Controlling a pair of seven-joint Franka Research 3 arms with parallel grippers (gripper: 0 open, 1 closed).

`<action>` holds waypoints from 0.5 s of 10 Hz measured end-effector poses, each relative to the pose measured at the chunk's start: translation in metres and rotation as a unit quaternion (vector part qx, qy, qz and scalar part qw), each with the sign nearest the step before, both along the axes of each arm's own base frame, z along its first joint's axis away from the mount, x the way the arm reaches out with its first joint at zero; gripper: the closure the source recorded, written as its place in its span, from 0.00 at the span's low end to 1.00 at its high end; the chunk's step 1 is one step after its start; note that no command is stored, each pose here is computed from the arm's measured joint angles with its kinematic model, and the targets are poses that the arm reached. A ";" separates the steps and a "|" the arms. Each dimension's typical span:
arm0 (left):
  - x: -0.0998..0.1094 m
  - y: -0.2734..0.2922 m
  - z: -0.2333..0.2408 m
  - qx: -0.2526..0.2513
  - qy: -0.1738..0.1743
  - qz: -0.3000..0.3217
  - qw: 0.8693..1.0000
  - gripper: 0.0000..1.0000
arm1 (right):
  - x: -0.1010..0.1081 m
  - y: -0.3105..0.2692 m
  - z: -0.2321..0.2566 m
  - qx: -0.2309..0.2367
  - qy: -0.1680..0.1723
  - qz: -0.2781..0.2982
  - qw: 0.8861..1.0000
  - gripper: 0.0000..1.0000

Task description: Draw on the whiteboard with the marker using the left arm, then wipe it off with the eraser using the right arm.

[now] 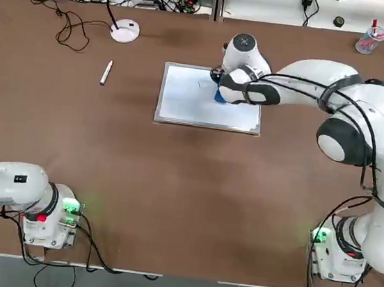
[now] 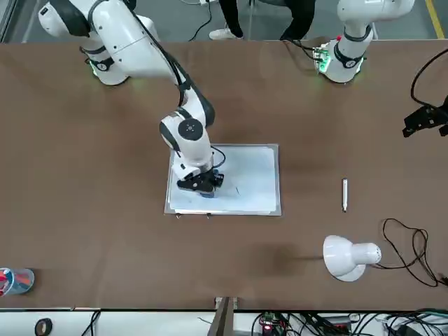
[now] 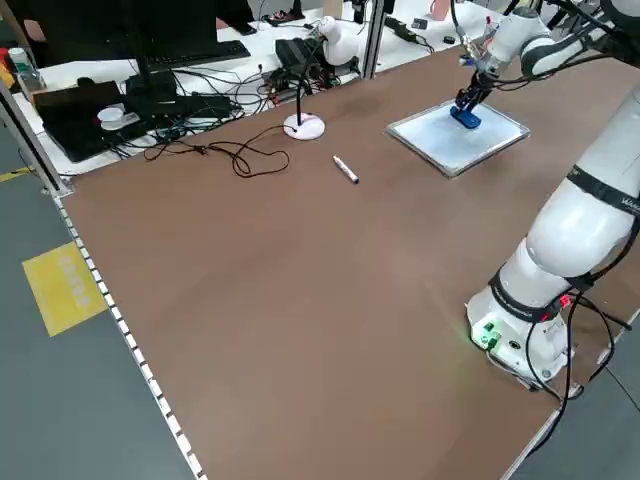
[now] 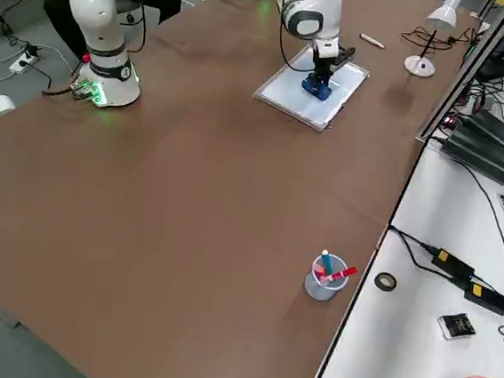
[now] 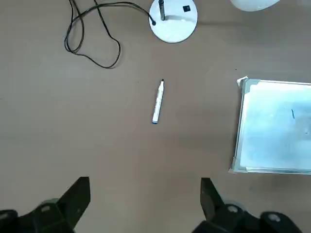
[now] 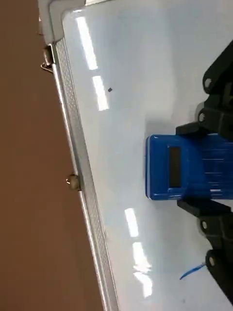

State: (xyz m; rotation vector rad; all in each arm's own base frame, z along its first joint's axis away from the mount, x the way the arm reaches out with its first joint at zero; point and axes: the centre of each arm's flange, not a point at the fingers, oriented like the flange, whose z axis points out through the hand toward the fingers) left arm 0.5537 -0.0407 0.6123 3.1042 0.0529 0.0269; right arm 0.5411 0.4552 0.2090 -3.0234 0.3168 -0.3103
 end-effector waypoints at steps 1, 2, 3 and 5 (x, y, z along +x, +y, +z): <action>0.000 0.000 0.000 0.000 0.000 0.000 1.000 0.00 | -0.004 0.008 0.000 0.003 -0.002 0.000 1.000 0.45; 0.000 0.000 0.000 0.000 0.000 0.000 1.000 0.00 | -0.007 0.017 -0.001 0.005 -0.004 -0.002 1.000 0.45; 0.000 0.000 0.000 0.000 0.000 0.000 1.000 0.00 | -0.010 0.025 -0.002 0.007 -0.006 -0.004 1.000 0.45; 0.000 0.000 0.000 0.000 0.000 0.000 1.000 0.00 | -0.010 0.036 -0.003 0.010 -0.011 -0.008 1.000 0.45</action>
